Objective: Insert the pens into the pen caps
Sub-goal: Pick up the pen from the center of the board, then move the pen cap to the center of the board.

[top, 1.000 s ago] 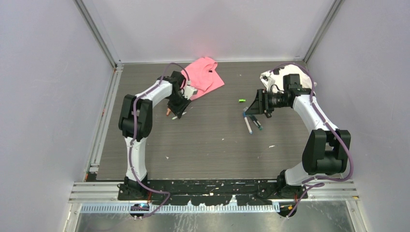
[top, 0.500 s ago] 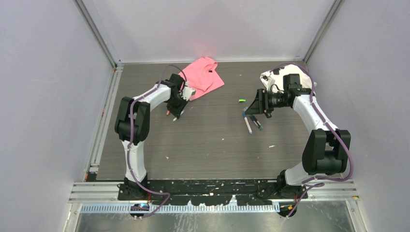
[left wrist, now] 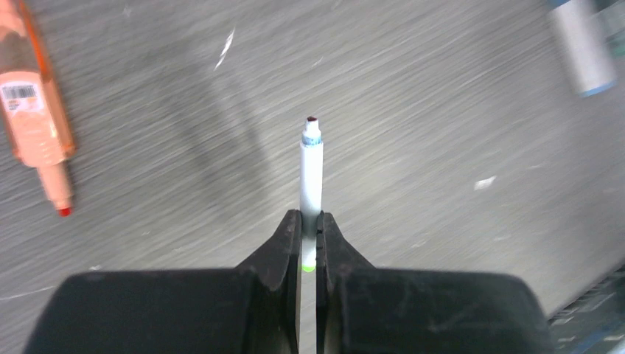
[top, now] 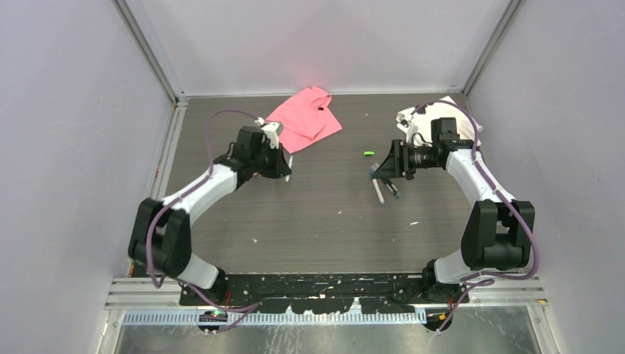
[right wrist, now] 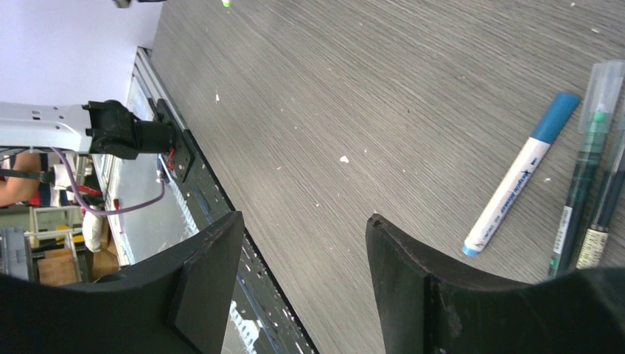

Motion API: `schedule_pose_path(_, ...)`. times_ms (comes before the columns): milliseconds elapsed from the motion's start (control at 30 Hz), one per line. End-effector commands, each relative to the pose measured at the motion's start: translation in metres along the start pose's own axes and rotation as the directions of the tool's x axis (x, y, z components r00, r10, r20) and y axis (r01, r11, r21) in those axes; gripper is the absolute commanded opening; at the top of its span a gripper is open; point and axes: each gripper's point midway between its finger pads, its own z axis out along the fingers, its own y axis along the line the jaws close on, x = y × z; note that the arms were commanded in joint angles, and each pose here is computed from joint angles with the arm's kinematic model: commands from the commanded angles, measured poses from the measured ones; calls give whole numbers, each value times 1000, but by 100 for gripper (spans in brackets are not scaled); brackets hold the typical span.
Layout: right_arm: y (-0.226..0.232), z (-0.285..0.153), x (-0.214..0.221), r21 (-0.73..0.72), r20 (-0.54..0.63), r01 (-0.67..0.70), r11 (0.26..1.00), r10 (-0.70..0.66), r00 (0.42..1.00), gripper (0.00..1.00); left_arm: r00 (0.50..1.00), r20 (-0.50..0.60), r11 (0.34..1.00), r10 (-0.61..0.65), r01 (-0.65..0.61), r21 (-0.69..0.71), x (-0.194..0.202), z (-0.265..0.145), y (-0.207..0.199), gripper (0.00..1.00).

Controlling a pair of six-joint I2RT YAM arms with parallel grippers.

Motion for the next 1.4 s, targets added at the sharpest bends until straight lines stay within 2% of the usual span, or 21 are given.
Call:
schedule_pose_path(0,22,-4,-9,-65,51,54,996,-50,997,68,889,328,908,-320,189,373,-75,-38,-70,1)
schedule_pose_path(100,25,-1,-8,-66,45,68,995,-65,997,68,835,356,851,-420,226,473,-79,-48,-83,1)
schedule_pose_path(167,20,-2,-10,-33,29,97,995,-96,995,68,838,342,840,-426,226,493,-75,-49,-89,1)
schedule_pose_path(233,9,-7,-14,25,-15,202,979,-202,979,68,852,321,840,-413,220,496,-66,-49,-92,1)
schedule_pose_path(300,-7,-14,-16,54,-89,399,915,-393,915,69,867,315,855,-386,208,475,-56,-47,-92,1)
schedule_pose_path(333,-16,-16,-18,43,-129,517,855,-509,851,70,880,304,868,-364,203,452,-49,-45,-91,1)
schedule_pose_path(400,-30,-19,-15,-52,-212,701,711,-694,688,71,908,276,900,-314,192,392,-32,-41,-88,1)
schedule_pose_path(433,-37,-19,-15,-103,-241,751,652,-749,617,71,919,263,911,-293,184,370,-24,-40,-88,1)
schedule_pose_path(467,-44,-18,-21,-135,-252,770,623,-773,582,70,930,244,920,-274,180,348,-14,-39,-89,1)
schedule_pose_path(567,-60,-8,-42,-195,-263,759,621,-779,570,61,936,250,937,-246,164,309,-2,-44,-87,0)
schedule_pose_path(667,-80,4,-58,-249,-264,773,584,-808,526,54,930,273,945,-244,166,281,5,-53,-81,1)
schedule_pose_path(833,-119,36,-64,-272,-289,862,428,-891,351,57,924,305,957,-233,163,238,11,-62,-72,1)
schedule_pose_path(900,-132,46,-69,-267,-298,883,387,-904,306,58,923,306,958,-232,164,234,12,-62,-71,1)
schedule_pose_path(1033,-142,62,-73,-291,-303,891,349,-917,260,59,929,294,960,-223,158,229,9,-58,-72,1)
schedule_pose_path(1167,-155,78,-70,-323,-346,882,342,-910,227,58,936,276,960,-220,157,231,7,-53,-73,1)
schedule_pose_path(1367,-172,89,-75,-291,-381,886,361,-893,239,57,935,280,963,-216,156,221,7,-55,-71,1)
